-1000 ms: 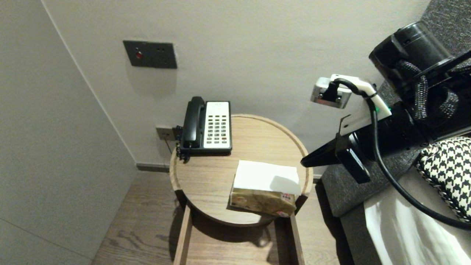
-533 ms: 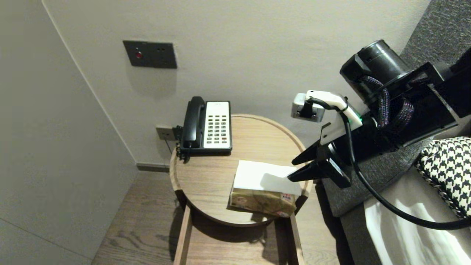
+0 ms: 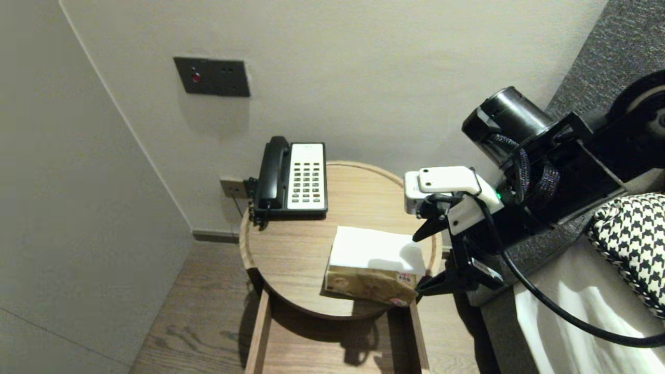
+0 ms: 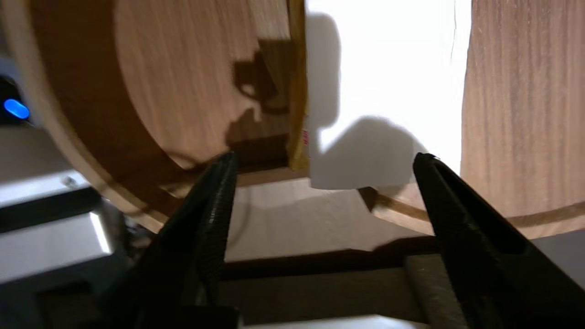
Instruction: Put the tissue on the table in the drawer one by one
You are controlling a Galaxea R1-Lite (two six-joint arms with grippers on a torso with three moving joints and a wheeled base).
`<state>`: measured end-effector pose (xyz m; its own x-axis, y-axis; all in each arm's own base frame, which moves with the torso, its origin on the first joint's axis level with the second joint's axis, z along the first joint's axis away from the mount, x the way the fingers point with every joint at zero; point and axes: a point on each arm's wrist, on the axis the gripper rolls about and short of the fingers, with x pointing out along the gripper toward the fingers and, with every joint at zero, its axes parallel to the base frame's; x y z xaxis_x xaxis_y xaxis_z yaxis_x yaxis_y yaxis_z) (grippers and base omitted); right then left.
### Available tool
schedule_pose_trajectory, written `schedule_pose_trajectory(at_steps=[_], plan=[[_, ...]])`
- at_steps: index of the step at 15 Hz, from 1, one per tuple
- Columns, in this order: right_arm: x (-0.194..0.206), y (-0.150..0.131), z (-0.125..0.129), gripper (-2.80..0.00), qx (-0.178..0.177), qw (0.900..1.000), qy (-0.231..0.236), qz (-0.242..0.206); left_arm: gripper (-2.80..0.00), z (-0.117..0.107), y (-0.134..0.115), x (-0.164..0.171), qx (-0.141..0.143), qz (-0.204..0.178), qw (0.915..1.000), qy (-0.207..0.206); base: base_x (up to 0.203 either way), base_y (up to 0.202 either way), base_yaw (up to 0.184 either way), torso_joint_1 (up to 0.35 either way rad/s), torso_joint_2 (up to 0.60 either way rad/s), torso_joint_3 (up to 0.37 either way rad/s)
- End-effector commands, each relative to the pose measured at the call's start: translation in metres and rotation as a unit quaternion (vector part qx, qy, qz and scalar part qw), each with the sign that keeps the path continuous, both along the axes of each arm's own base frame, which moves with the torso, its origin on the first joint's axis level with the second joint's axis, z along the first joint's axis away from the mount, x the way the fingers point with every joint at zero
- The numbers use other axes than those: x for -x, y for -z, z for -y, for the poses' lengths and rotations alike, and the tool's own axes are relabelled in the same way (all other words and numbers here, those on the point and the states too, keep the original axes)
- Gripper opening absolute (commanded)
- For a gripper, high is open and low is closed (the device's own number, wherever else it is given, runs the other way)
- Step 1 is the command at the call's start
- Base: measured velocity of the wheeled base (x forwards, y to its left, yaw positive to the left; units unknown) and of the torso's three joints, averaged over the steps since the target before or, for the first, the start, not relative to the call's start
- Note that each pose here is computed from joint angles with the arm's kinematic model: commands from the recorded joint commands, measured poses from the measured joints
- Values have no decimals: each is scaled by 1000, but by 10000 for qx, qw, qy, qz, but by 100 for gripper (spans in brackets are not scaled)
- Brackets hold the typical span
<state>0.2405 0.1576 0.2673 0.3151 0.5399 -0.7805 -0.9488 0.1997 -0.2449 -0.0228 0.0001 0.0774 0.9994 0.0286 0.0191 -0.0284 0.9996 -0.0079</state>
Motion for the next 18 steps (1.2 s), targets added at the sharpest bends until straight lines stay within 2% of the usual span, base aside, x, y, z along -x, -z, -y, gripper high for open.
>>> schedule_pose_trajectory(at_steps=[1,7,13,18], plan=[[-8,5,-5,0,169,9997,-152,113,-280,0,0,0,0,12,10000,-3,0,0,0,0,0,0],[-34,13,-22,0,110,9995,-187,227,-280,0,0,0,0,12,10000,-7,0,0,0,0,0,0],[-50,29,-33,0,178,9997,-184,57,-280,0,0,0,0,12,10000,-9,0,0,0,0,0,0],[-49,40,-37,0,280,9993,-229,-130,-280,0,0,0,0,12,10000,-3,0,0,0,0,0,0]])
